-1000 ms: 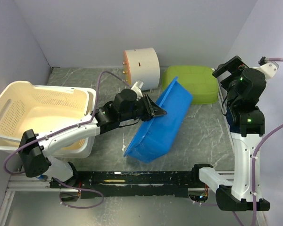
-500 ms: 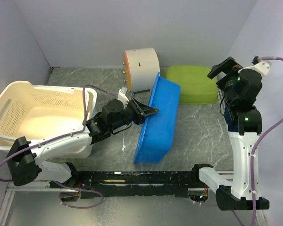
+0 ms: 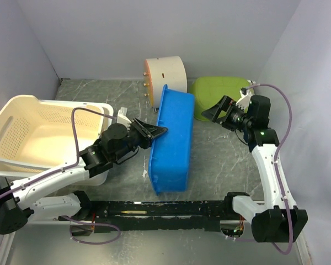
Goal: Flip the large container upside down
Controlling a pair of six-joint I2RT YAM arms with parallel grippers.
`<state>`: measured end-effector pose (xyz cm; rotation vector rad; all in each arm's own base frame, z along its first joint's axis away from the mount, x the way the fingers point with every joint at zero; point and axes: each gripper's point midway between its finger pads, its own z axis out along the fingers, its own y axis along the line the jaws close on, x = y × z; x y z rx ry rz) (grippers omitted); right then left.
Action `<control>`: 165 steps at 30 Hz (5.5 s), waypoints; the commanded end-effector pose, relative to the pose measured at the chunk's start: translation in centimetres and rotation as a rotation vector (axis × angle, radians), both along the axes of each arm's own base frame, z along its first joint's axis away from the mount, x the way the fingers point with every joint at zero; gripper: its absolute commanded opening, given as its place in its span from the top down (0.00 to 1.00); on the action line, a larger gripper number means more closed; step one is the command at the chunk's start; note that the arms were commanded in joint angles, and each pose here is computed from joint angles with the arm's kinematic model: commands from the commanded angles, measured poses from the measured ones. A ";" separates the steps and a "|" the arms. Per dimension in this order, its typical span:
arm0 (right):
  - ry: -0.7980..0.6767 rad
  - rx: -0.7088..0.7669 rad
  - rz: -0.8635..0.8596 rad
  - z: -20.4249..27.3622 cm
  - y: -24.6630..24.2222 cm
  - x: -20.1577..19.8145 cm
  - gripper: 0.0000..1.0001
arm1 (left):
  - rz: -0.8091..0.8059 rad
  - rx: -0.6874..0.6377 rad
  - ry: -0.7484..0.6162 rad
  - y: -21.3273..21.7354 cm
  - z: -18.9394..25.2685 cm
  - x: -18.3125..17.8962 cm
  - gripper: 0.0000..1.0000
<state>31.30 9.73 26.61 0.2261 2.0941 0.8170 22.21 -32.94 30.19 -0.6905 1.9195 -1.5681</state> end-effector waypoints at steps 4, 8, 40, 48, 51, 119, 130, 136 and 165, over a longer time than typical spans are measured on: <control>-0.212 0.230 0.200 6.6 3.9 -2.7 0.00 | 0.061 0.137 0.117 2.2 -6.3 0.1 0.93; -0.228 0.269 0.229 7.6 4.5 -2.6 0.00 | 0.058 0.207 0.119 2.6 -7.3 0.1 0.93; 0.080 0.075 -0.061 -2.8 -0.5 2.4 0.00 | 0.127 0.821 0.151 9.5 -13.5 0.2 0.47; 0.207 0.170 -0.038 -8.7 0.8 1.9 0.00 | 0.128 0.913 0.162 11.1 -14.2 -0.3 0.29; 0.254 0.199 -0.032 -10.7 1.3 1.5 0.00 | 0.125 0.948 0.166 11.6 -14.2 -0.4 0.29; 0.294 0.646 0.080 -12.4 1.4 -6.3 0.00 | -0.132 1.221 0.208 9.6 -21.3 -3.8 0.66; 0.285 0.380 -0.005 -12.1 -0.8 -5.1 0.00 | -0.090 1.265 0.180 10.0 -19.6 -3.3 0.51; 0.223 0.230 -0.070 -9.8 -2.9 -3.5 0.00 | -0.027 1.203 0.106 10.0 -14.8 -2.3 0.41; 0.277 -0.157 0.089 -12.7 2.8 1.0 0.00 | -0.314 0.832 -0.043 0.7 -16.8 1.2 0.10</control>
